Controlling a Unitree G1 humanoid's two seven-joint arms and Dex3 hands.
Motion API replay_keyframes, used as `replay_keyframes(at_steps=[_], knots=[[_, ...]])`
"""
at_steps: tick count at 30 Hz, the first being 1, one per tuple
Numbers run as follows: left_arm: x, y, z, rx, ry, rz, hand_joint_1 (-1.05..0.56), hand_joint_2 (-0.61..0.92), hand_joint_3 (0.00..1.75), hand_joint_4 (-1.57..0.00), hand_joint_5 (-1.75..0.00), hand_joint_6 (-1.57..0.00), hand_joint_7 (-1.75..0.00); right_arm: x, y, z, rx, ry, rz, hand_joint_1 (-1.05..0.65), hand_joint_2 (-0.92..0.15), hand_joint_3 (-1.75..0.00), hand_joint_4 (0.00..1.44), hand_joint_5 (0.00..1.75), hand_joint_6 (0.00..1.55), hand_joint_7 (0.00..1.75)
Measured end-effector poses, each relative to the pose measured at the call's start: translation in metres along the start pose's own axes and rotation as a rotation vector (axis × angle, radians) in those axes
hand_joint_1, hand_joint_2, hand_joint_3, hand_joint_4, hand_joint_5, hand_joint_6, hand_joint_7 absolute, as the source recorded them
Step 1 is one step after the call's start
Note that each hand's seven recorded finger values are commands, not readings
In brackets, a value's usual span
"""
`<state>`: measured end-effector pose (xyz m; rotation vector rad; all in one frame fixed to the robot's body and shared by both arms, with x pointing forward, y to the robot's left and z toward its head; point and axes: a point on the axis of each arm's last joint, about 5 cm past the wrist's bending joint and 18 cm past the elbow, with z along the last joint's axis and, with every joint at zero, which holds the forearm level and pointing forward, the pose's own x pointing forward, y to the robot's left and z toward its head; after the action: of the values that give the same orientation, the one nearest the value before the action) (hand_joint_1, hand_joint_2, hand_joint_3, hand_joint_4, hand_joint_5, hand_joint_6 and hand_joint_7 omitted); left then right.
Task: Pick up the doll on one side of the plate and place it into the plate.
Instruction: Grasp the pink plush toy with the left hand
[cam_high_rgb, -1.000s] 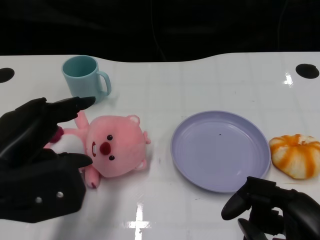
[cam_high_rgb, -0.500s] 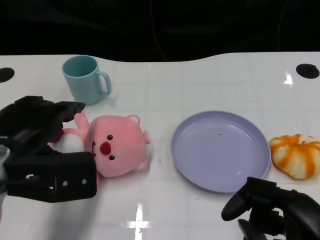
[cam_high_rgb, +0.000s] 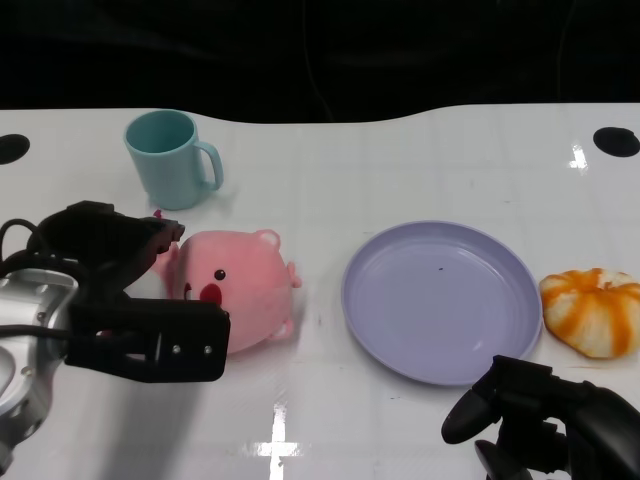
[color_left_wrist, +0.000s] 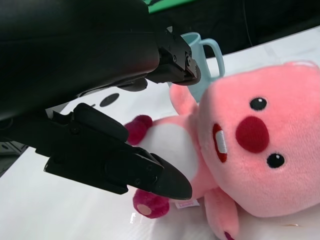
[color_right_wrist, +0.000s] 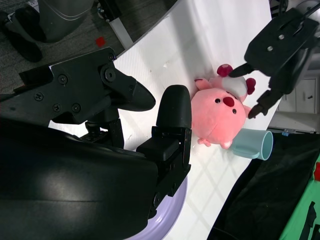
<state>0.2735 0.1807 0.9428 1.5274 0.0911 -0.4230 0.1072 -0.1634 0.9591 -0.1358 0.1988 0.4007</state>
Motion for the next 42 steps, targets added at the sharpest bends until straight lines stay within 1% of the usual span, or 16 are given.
replay_keyframes(at_steps=[5,10,17,24,26,27,28,29,30,31,32,33,34,37,39,42], knots=[[0.014,-0.005,0.004,0.001,0.025,-0.063,-0.72,0.92,0.03,-0.12,-0.2,-0.28,-0.01,-0.001,0.001,0.001,0.0,-0.008,0.001,-0.12,-0.75,-0.89,0.51,1.75,0.47,1.4],[0.03,-0.017,0.006,-0.021,0.078,-0.138,-0.71,0.92,0.05,-0.18,-0.17,-0.29,-0.01,-0.002,0.001,0.002,-0.001,-0.009,-0.001,-0.12,-0.74,-0.89,0.51,1.75,0.47,1.4],[0.048,-0.027,0.009,-0.047,0.129,-0.157,-0.68,0.92,0.03,-0.23,-0.11,-0.33,-0.01,-0.003,0.0,0.002,-0.003,-0.007,0.005,-0.13,-0.74,-0.89,0.53,1.74,0.47,1.4],[0.056,-0.033,0.012,-0.068,0.134,-0.176,-0.59,0.92,0.02,-0.29,-0.09,-0.44,-0.03,-0.004,0.0,0.003,-0.005,-0.011,0.006,-0.13,-0.74,-0.9,0.52,1.75,0.47,1.39],[0.057,-0.036,0.013,-0.092,0.124,-0.161,-0.47,0.91,0.04,-0.62,-0.17,-0.75,-0.08,-0.004,0.0,0.003,-0.005,-0.012,0.006,-0.13,-0.74,-0.9,0.52,1.74,0.48,1.4],[0.057,-0.038,0.014,-0.115,0.108,-0.141,-0.42,0.91,0.02,-0.75,-0.18,-0.89,-0.07,-0.004,0.0,0.003,-0.005,-0.012,0.006,-0.12,-0.74,-0.9,0.52,1.74,0.48,1.4],[0.056,-0.041,0.014,-0.14,0.094,-0.116,-0.35,0.91,0.01,-0.84,-0.58,-1.1,-0.09,-0.004,0.0,0.003,-0.005,-0.012,0.006,-0.12,-0.74,-0.9,0.52,1.74,0.48,1.4],[0.056,-0.043,0.013,-0.163,0.079,-0.093,-0.32,0.92,0.0,-0.81,-0.87,-1.18,-0.09,-0.004,0.0,0.003,-0.005,-0.012,0.006,-0.12,-0.74,-0.9,0.52,1.74,0.48,1.4],[0.055,-0.045,0.013,-0.178,0.065,-0.069,-0.28,0.92,0.01,-0.77,-1.37,-1.25,-0.25,-0.004,0.0,0.003,-0.005,-0.013,0.006,-0.12,-0.74,-0.91,0.52,1.75,0.48,1.4],[0.055,-0.047,0.012,-0.189,0.056,-0.052,-0.27,0.92,0.05,-0.75,-1.56,-1.11,-0.57,-0.004,0.0,0.003,-0.005,-0.013,0.006,-0.12,-0.74,-0.91,0.52,1.75,0.48,1.4],[0.054,-0.049,0.012,-0.198,0.051,-0.035,-0.26,0.92,0.13,-0.72,-1.65,-0.88,-1.0,-0.004,0.0,0.003,-0.005,-0.013,0.006,-0.12,-0.74,-0.91,0.52,1.74,0.48,1.4],[0.053,-0.051,0.012,-0.2,0.046,-0.022,-0.26,0.92,0.2,-0.68,-1.65,-0.79,-1.06,-0.004,0.0,0.003,-0.005,-0.013,0.006,-0.12,-0.74,-0.91,0.52,1.74,0.48,1.4],[0.053,-0.052,0.012,-0.199,0.045,-0.006,-0.27,0.92,0.28,-0.66,-1.63,-0.77,-1.09,-0.004,0.0,0.003,-0.005,-0.013,0.006,-0.12,-0.74,-0.9,0.52,1.74,0.48,1.4],[0.051,-0.059,0.012,-0.206,0.044,0.039,-0.23,0.92,0.36,-0.73,-1.73,-0.61,-1.61,-0.004,0.0,0.003,-0.005,-0.013,0.006,-0.14,-0.74,-0.88,0.53,1.74,0.48,1.39],[0.049,-0.062,0.011,-0.221,0.051,0.066,-0.22,0.92,0.38,-0.78,-1.74,-0.61,-1.72,-0.004,0.0,0.003,-0.005,-0.013,0.006,-0.14,-0.75,-0.87,0.53,1.73,0.48,1.39],[0.047,-0.067,0.01,-0.282,0.067,0.112,-0.2,0.88,0.42,-0.84,-1.75,-0.67,-1.74,-0.004,0.0,0.003,-0.006,-0.013,0.006,-0.14,-0.76,-0.86,0.53,1.73,0.49,1.39]])
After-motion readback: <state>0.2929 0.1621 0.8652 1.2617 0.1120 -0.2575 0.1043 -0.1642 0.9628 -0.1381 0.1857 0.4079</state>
